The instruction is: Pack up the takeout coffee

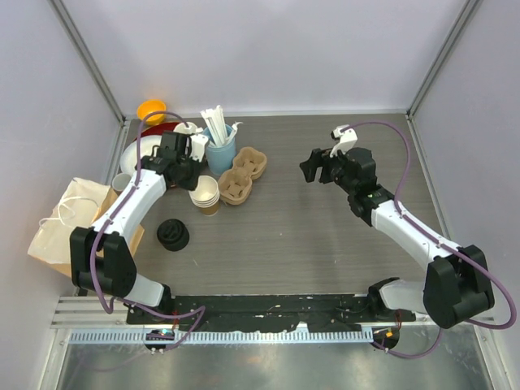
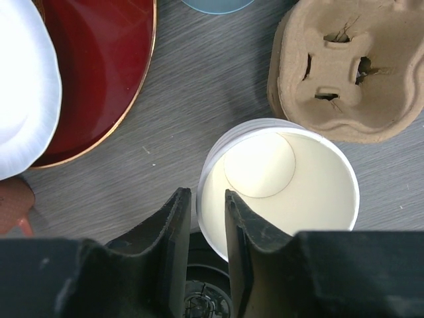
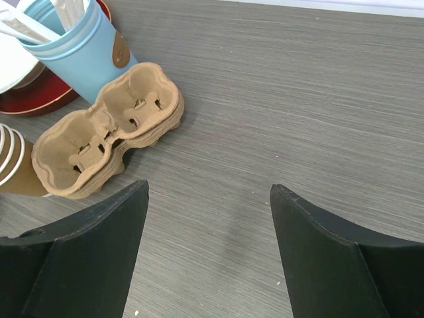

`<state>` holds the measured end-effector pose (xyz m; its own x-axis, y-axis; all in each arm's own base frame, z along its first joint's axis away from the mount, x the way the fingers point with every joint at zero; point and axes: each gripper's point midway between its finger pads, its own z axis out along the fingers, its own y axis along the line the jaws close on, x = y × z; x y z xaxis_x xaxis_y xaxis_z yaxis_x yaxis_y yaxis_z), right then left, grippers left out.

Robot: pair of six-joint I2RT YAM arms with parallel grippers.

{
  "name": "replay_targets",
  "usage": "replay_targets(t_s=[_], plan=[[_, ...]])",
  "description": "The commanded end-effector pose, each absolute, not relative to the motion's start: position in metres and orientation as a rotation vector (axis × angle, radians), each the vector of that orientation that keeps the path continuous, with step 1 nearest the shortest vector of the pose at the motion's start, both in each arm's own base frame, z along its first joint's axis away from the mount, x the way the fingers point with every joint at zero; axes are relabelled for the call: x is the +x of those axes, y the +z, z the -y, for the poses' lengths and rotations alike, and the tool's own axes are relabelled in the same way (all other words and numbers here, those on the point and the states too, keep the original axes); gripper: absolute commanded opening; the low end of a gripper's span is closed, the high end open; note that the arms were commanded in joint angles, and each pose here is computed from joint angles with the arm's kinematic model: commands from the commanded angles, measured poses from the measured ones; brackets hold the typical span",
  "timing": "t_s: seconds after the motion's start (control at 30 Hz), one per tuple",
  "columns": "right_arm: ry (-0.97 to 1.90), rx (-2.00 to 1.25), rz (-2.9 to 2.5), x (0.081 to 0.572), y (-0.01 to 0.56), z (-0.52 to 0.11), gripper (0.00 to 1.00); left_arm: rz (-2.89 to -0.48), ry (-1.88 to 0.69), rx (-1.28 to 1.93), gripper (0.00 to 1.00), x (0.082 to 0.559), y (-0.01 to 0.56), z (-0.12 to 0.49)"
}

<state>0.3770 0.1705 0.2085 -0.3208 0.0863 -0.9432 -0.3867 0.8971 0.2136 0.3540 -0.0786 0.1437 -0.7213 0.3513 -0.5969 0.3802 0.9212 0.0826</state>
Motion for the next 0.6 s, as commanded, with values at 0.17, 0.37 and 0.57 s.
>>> replay_targets(t_s=[0.17, 0.37, 0.57], plan=[[0.499, -0.265, -1.767, 0.382, 0.237, -0.179, 0.79, -2.371, -0.045, 0.513, 0.0, 0.368, 0.17, 0.08], [0.503, -0.273, -1.774, 0.381, 0.235, -0.181, 0.79, -2.351, -0.045, 0.509, 0.0, 0.365, 0.182, 0.079], [0.529, -0.329, -1.799, 0.376, 0.235, -0.197, 0.78, -2.361, -0.206, 0.501, 0.0, 0.347, 0.192, 0.097]])
